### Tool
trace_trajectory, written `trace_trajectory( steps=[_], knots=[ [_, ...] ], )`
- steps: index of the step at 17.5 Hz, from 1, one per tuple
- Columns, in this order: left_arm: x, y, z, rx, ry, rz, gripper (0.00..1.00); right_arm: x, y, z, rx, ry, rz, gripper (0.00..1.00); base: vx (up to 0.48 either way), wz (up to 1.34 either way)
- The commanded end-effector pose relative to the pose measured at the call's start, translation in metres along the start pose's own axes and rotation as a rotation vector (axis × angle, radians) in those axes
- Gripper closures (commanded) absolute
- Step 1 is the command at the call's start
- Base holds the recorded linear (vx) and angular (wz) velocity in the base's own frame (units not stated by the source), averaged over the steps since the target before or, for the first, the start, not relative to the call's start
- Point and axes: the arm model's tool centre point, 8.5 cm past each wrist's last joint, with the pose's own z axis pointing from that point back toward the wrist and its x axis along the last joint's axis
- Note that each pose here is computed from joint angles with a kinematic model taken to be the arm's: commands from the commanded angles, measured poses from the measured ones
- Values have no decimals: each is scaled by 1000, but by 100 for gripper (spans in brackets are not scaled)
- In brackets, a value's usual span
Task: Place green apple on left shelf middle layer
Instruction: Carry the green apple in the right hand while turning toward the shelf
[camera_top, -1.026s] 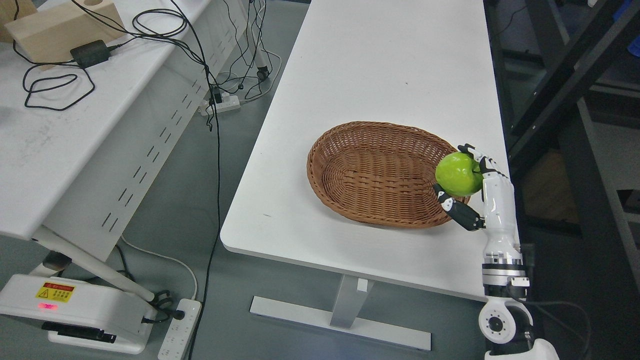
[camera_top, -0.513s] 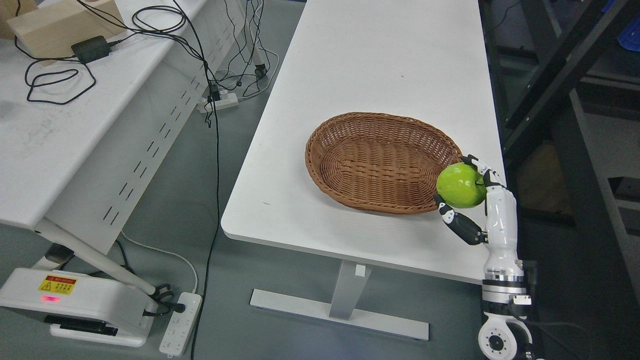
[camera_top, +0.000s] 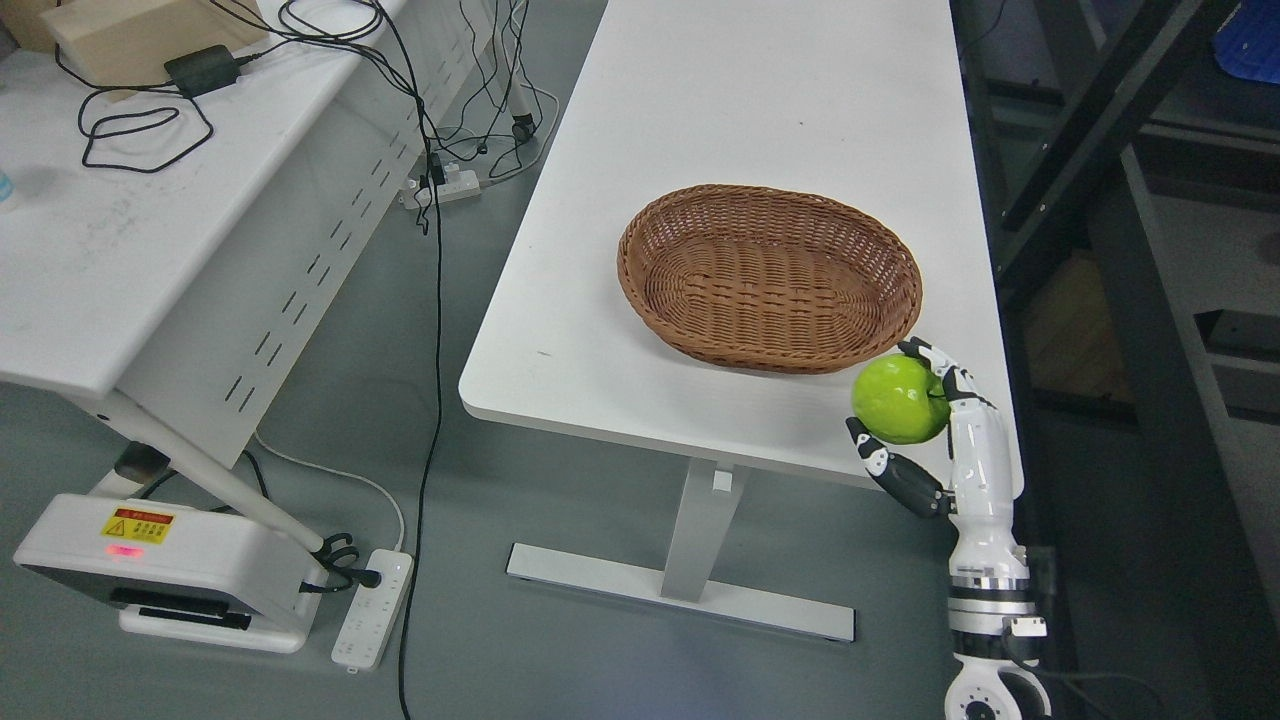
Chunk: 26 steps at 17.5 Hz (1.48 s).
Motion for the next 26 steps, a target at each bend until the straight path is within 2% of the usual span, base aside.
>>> trace_trajectory(
  steps=[1,26],
  knots=[
    [1,11,1,18,-2,-2,0,11,18,13,38,4,-42,100,-191,113],
    [1,11,1,18,-2,-2,0,7,16,19,35,19,-42,100,-238,-105]
  ],
)
